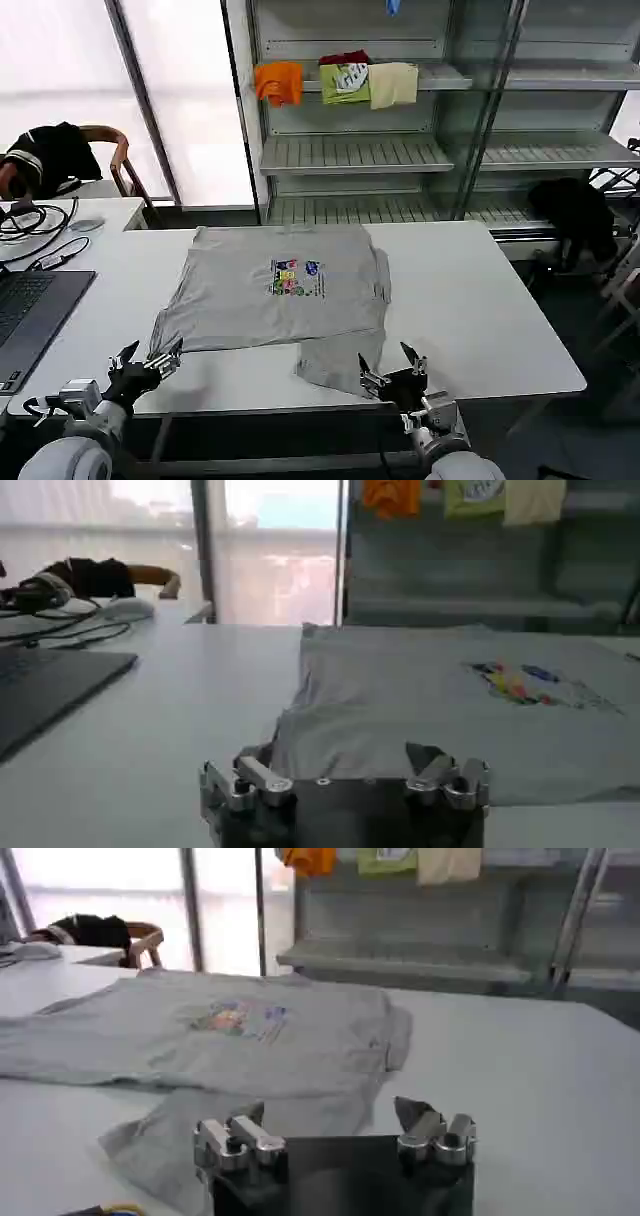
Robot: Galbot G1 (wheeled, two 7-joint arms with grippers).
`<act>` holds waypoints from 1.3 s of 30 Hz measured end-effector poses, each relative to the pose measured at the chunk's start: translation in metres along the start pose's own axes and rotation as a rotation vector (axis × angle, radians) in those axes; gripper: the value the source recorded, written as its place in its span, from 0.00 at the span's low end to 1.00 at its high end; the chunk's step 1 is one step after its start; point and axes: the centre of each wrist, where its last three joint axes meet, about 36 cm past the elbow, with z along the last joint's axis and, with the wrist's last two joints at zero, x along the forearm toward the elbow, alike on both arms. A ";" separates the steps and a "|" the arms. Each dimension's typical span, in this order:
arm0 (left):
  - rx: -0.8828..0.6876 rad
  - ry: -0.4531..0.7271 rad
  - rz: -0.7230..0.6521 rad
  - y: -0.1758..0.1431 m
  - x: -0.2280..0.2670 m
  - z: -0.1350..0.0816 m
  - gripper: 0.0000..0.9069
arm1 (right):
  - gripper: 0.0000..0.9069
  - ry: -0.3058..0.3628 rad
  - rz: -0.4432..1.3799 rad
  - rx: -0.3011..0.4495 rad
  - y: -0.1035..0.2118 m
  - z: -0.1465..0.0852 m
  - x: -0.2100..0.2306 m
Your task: Fold and organize the clothes.
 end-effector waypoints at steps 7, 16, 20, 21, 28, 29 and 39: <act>-0.008 0.025 -0.021 0.004 -0.010 0.007 1.00 | 0.30 0.031 -0.010 -0.001 0.008 0.009 -0.005; -0.013 0.049 -0.045 0.012 -0.028 0.013 0.02 | 0.00 0.059 -0.023 -0.003 0.015 0.018 -0.010; -0.007 0.059 -0.052 0.016 -0.033 0.018 0.01 | 0.00 0.059 -0.026 -0.006 0.016 0.019 -0.011; -0.006 0.061 -0.052 0.016 -0.034 0.019 0.01 | 0.00 0.060 -0.026 -0.007 0.016 0.019 -0.011; -0.002 0.064 -0.036 0.016 -0.035 0.023 0.00 | 0.00 0.058 -0.029 -0.019 0.017 0.019 -0.011; -0.001 0.063 -0.034 0.016 -0.035 0.023 0.00 | 0.00 0.056 -0.028 -0.021 0.017 0.019 -0.011; 0.003 0.042 -0.005 0.015 -0.034 0.018 0.00 | 0.00 -0.002 -0.014 -0.047 0.014 0.009 -0.012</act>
